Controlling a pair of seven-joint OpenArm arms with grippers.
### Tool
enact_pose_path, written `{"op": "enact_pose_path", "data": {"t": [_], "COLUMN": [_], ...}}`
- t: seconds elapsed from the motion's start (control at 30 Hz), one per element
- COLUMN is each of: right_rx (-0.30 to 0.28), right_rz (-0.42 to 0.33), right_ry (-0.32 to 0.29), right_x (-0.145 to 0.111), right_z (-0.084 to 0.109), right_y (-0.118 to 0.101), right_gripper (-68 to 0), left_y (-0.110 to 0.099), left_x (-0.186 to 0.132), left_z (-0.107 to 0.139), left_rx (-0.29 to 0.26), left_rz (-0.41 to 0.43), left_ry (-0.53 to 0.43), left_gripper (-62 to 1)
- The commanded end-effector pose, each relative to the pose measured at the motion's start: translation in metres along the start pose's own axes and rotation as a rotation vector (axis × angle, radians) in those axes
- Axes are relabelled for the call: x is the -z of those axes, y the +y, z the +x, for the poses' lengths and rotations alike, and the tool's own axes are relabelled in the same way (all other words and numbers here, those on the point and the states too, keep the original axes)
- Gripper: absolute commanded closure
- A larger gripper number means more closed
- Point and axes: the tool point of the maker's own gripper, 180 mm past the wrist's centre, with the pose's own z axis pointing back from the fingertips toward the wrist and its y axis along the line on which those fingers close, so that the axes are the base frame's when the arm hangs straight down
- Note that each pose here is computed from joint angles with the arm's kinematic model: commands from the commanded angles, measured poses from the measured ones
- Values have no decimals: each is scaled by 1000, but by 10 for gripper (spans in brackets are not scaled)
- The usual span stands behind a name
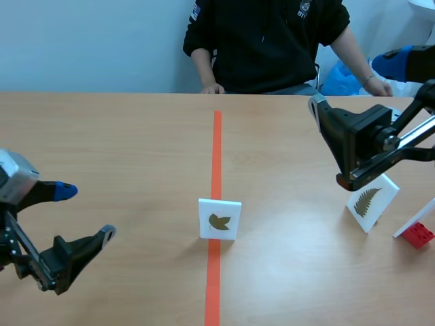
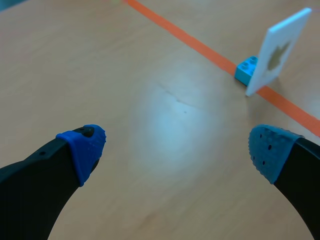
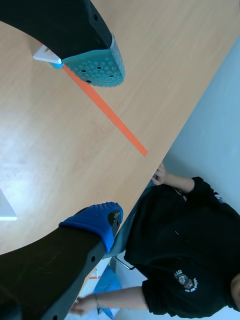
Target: Sort the leaf by its shape. The table is split by an orange tape line. A compound leaf with several leaflets goes to the left side, a simple leaf with one blade goes to the right side. Return to the home posture when a red brick is placed on the table.
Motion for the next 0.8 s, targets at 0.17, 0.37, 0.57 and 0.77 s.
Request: {"op": "enact_pose_path", "data": {"t": [0.17,0.37,0.57,0.77], "right_rx": [-18,-18,-18,-18], "right_rz": [-11,-11,-11,-12], "right_ry": [-20,-20,-20,-20], "right_x": [1,1,1,1], "right_z": [5,5,5,5], "right_y": [-6,-6,-6,-6], "right_gripper": [-475,-475,-475,-475], "left_y": [-25,-36,-48,-76], "left_x": [29,55,83,107], "left_z": [2,-2,-1,2], "left_rx": [13,12,12,9], "left_rz": [-109,-157,-200,-271], "left_ry": [-15,-6,-8,-9], "left_gripper": [-613,-613,-613,-613]}}
